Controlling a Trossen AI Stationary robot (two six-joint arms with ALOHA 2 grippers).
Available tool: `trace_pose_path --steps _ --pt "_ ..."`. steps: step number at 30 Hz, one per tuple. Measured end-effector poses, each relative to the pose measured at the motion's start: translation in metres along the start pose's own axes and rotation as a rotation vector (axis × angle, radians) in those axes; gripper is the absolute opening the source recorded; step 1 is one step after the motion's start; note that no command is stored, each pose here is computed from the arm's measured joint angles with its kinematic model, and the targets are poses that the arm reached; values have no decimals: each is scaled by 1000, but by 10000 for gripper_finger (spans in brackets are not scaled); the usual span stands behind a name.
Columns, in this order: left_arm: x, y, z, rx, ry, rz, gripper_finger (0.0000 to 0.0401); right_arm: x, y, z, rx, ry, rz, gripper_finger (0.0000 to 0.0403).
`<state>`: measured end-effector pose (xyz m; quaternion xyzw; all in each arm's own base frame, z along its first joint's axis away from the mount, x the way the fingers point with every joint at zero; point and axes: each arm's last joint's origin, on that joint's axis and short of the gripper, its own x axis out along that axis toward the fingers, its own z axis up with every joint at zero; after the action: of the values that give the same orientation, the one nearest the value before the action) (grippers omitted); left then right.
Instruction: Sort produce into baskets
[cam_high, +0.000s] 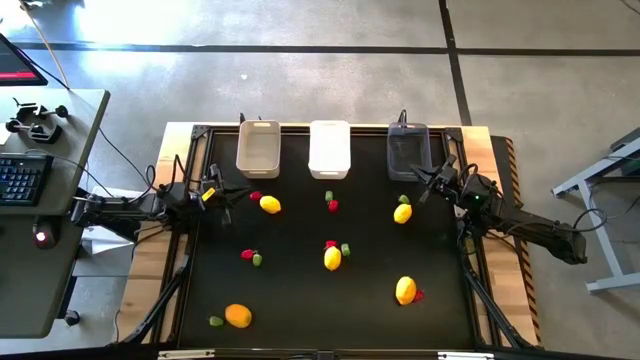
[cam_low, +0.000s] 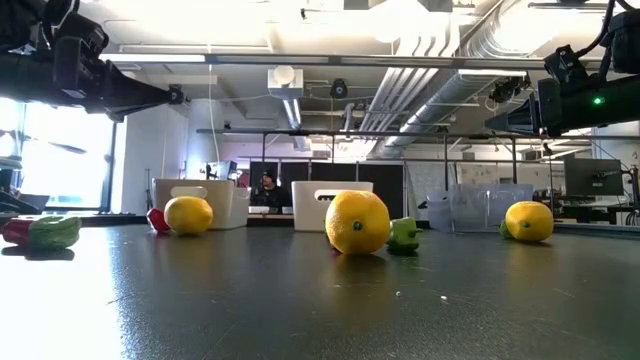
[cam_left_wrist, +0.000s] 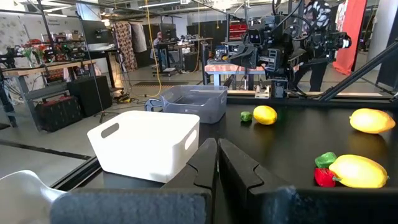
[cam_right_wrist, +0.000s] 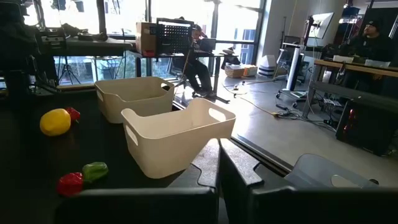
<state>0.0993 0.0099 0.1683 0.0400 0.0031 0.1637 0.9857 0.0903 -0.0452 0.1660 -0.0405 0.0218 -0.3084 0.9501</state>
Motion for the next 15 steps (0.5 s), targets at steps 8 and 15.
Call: trace_pose_path --steps 8,15 --pt "0 0 0 0 0 0 3 0 0 0 0 0 0 0" --pt "0 1 8 189 -78 18 3 0 0 0 0 0 0 0"
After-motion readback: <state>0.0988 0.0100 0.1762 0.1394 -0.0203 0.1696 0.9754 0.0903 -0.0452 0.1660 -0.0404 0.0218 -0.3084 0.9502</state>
